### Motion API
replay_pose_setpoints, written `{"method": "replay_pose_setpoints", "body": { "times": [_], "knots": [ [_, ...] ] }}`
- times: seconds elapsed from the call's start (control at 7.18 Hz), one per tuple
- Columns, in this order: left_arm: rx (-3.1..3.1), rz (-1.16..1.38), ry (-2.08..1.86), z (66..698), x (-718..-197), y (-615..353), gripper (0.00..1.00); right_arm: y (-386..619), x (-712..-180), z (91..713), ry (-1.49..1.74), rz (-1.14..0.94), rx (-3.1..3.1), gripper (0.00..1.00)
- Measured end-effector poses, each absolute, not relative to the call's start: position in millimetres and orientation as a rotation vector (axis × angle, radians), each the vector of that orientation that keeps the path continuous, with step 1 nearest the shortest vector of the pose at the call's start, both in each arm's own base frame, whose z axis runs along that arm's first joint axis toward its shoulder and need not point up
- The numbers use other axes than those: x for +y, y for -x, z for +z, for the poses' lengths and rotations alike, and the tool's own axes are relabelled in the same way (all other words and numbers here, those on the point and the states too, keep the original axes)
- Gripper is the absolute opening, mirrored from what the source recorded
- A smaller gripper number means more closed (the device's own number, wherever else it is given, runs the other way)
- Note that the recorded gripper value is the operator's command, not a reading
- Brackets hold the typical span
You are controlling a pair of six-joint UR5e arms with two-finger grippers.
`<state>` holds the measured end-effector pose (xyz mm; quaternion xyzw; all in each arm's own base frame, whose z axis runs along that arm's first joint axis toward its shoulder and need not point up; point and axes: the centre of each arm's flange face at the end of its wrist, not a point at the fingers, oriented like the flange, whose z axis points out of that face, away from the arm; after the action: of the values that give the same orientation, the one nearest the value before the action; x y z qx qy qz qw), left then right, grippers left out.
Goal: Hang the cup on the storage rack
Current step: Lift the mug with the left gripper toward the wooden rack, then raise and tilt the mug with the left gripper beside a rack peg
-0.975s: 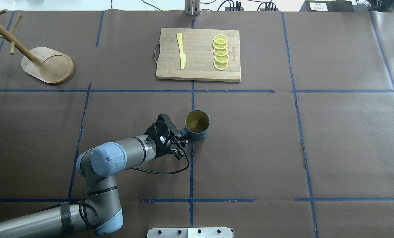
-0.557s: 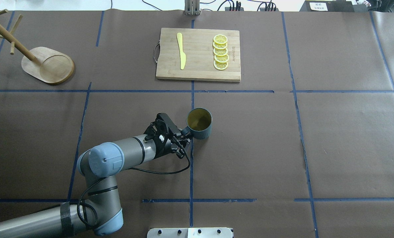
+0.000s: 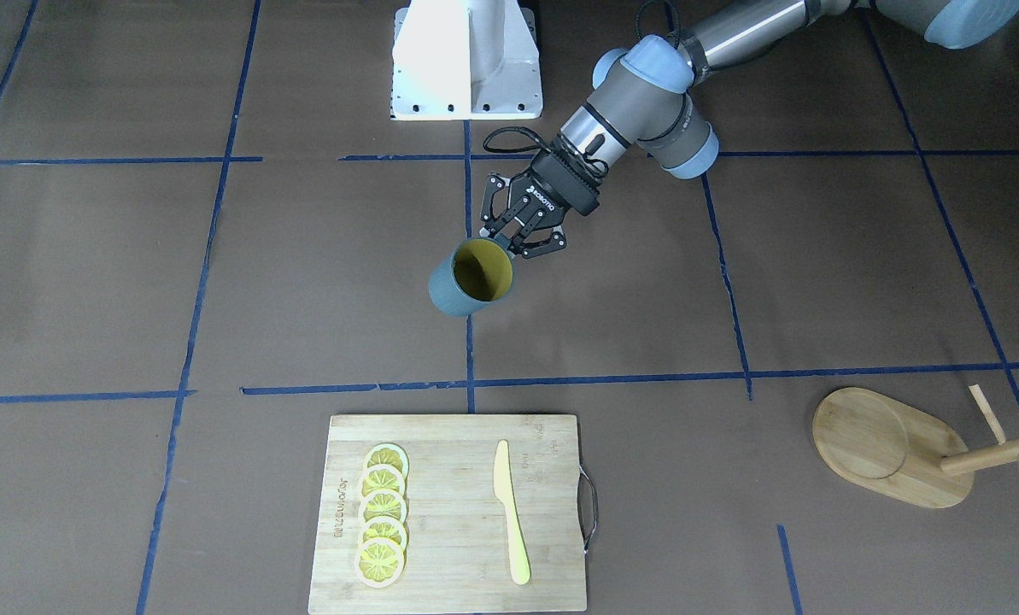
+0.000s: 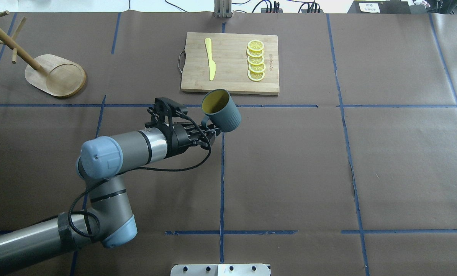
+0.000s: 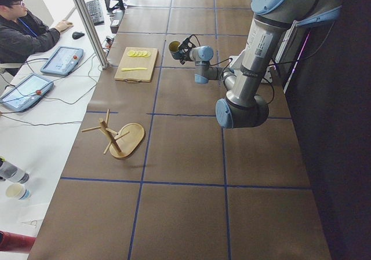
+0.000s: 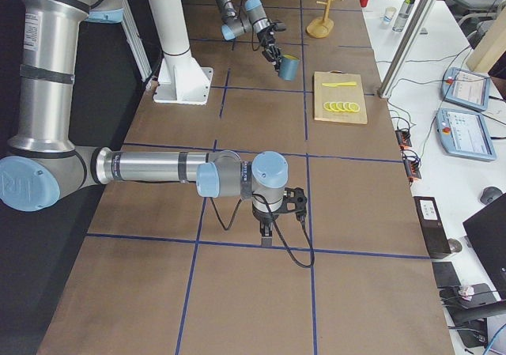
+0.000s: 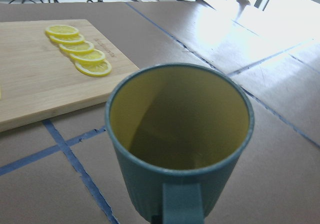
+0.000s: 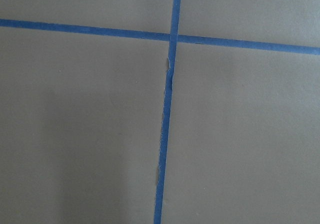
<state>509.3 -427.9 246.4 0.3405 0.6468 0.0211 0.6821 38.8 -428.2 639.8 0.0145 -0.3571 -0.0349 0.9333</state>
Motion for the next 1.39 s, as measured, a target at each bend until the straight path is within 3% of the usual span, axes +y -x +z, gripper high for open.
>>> {"method": "replay_pose_setpoints", "body": {
  "times": [0.42,0.7,1.11,1.39],
  "knots": [
    [1.504,-0.142,-0.413,267.4,-529.2,-380.2,0.0,-38.6,-429.3,637.5,-0.033,-0.071,-0.73,1.0],
    [1.536,-0.325,-0.205,268.9,-568.9,-299.5,0.0,-38.4,-430.5,635.6,-0.037,-0.073,-0.731,1.0],
    [1.66,-0.604,0.023,264.8,-580.4,-242.4,0.0,-38.4,-430.9,635.1,-0.039,-0.075,-0.731,1.0],
    [1.734,-0.632,0.053,302.9,-566.7,-226.1,0.0,-38.6,-431.1,634.1,-0.042,-0.075,-0.73,1.0]
  ]
}}
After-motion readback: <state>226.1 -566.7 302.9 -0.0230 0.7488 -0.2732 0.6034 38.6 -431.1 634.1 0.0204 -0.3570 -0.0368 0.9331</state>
